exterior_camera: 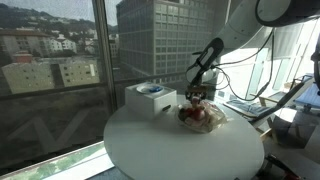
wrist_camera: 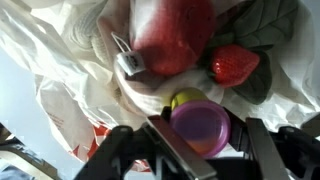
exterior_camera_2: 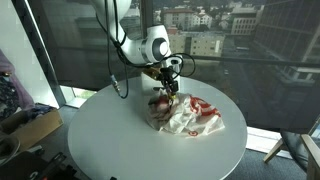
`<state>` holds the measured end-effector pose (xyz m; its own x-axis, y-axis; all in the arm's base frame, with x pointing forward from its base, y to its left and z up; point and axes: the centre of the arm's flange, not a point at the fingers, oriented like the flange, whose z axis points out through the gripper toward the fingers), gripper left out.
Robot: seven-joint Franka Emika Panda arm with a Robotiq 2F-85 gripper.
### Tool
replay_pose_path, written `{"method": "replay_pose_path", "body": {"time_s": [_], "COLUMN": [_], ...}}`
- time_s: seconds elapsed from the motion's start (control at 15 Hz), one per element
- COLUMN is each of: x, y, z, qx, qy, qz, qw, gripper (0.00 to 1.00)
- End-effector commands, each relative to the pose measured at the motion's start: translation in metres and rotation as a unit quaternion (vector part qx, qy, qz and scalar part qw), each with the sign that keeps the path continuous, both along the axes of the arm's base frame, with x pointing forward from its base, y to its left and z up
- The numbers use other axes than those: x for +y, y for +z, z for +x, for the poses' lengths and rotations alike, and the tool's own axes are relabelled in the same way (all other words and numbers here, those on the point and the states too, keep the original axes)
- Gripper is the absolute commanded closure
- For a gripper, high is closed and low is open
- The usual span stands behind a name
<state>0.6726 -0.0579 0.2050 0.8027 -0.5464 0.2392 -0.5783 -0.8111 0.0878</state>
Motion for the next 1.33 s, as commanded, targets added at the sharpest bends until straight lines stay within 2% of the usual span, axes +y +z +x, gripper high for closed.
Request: {"method": "replay_pose_path", "body": {"time_s": [0.0,0.27,0.33,0.4,0.6,0.8,0.93,1.27], "x": [0.003,0.005,0.005,0.005,-0.002,-0.009,0.003,0.075], "y": [-0.014,-0.024,-0.022,-0.016,-0.006,0.008,0.018,0.020], "z": [-0.007,-0.009,-0.009,-0.009,-0.007,-0.002,-0.001,0.007], "qx": [0.005,0.011,0.009,0.004,-0.007,-0.023,-0.032,-0.029], "qy": [-0.005,-0.004,-0.006,-0.009,-0.017,-0.022,-0.012,0.043], "qz": [-0.014,-0.017,-0.016,-0.017,-0.027,-0.034,-0.011,0.034], "qw": [0.9999,0.9998,0.9998,0.9998,0.9995,0.9989,0.9993,0.9981], "gripper": [0.75,0.75,0.43,0.24,0.02,0.00,0.00,0.00]}}
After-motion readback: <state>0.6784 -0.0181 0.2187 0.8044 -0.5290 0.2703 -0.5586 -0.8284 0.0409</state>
